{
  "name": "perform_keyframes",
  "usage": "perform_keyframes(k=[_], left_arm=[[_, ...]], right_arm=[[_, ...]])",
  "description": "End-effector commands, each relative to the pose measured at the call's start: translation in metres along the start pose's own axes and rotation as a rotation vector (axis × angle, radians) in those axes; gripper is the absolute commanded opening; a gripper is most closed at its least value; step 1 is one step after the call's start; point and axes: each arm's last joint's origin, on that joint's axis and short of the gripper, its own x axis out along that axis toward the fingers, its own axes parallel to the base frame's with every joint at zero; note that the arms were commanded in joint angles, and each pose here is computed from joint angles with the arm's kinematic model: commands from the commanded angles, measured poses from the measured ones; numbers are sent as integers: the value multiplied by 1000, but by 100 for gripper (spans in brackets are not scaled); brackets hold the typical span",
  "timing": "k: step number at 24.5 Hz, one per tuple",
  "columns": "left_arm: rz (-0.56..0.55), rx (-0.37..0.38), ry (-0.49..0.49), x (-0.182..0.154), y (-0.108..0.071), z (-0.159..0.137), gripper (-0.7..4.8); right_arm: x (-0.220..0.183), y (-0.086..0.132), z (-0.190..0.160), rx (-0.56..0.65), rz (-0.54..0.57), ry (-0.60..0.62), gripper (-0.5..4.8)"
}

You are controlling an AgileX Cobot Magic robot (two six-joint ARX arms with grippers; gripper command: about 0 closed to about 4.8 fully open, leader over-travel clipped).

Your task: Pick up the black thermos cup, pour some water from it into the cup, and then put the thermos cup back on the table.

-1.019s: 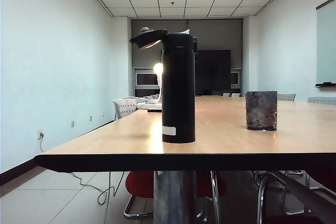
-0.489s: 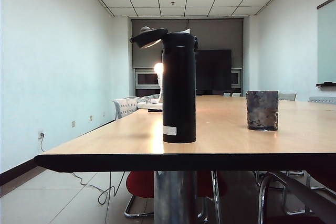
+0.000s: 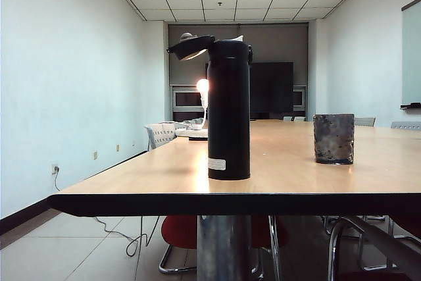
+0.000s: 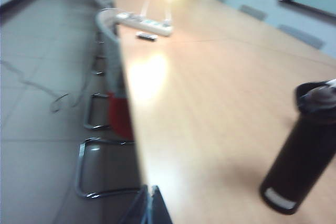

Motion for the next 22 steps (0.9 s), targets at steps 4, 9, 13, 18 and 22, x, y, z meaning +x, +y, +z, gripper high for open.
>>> perform_keyframes(k=[4,9,13,18,22], left_arm=[[-183,14,32,33,-17,7,-6],[-354,73,81,59,-46,3,-6],[-412,75,126,80,-67,-1,-6],[-418,57,199,111,-81,-5,129],[-443,37,256,134,-87,-13,479]], right_arm=[[11,6,19,-12,77,32,-2],[16,8,32,-12,94,35,-2],[16,9,39,-12,95,19,-2],[15,9,40,-11,100,10,-2],[15,9,40,-11,100,10,-1]])
